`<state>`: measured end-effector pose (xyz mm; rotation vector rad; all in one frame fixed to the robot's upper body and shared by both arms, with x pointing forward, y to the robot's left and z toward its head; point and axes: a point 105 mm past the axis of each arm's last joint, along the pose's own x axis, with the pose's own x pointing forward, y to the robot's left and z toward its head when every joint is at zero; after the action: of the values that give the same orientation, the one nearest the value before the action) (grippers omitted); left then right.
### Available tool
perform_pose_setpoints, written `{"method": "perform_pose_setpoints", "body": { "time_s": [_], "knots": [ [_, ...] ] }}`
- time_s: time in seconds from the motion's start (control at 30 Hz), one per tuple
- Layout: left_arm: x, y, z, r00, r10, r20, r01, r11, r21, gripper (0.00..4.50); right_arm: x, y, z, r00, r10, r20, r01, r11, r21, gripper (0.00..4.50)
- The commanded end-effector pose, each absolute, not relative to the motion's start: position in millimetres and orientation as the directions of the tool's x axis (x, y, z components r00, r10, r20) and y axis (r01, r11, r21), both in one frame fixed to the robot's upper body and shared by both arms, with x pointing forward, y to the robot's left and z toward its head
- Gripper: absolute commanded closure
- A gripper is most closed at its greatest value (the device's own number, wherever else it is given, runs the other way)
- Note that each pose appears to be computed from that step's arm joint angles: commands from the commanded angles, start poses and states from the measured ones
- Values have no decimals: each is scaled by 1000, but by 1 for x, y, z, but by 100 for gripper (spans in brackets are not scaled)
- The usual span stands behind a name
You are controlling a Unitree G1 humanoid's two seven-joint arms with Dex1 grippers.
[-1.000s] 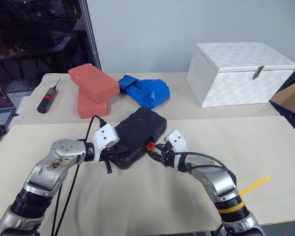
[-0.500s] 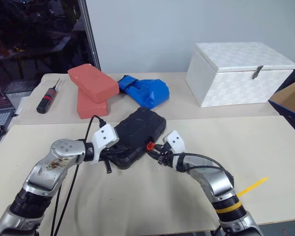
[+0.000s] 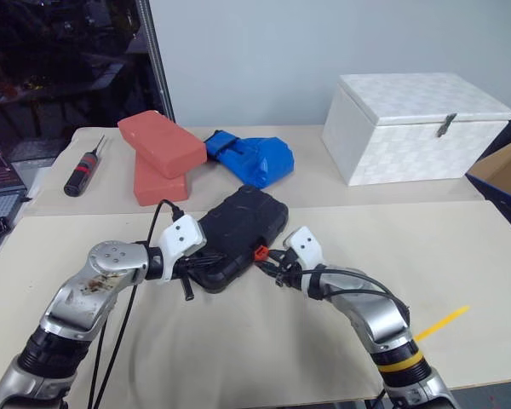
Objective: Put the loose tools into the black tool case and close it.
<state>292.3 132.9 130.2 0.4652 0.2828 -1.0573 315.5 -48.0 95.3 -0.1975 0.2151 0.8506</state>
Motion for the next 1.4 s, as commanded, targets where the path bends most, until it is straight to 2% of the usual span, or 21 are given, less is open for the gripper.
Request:
{"method": "perform_pose_setpoints", "body": {
  "time_s": [0.03, 1.2, 1.33, 1.4],
  "knots": [
    [284, 140, 89, 409, -720, -561, 900, 420, 118, 450, 312, -41, 128, 653, 741, -158, -757, 638, -142, 327],
    [281, 139, 81, 409, -718, -563, 898, 426, 109, 450, 320, -30, 144, 646, 752, -133, -763, 631, -138, 327],
    [280, 139, 79, 408, -718, -565, 898, 427, 105, 450, 318, -25, 141, 606, 781, -150, -795, 599, -95, 327],
    [280, 138, 79, 407, -718, -565, 898, 428, 103, 450, 319, -22, 136, 587, 792, -166, -809, 581, -88, 230]
  ]
}}
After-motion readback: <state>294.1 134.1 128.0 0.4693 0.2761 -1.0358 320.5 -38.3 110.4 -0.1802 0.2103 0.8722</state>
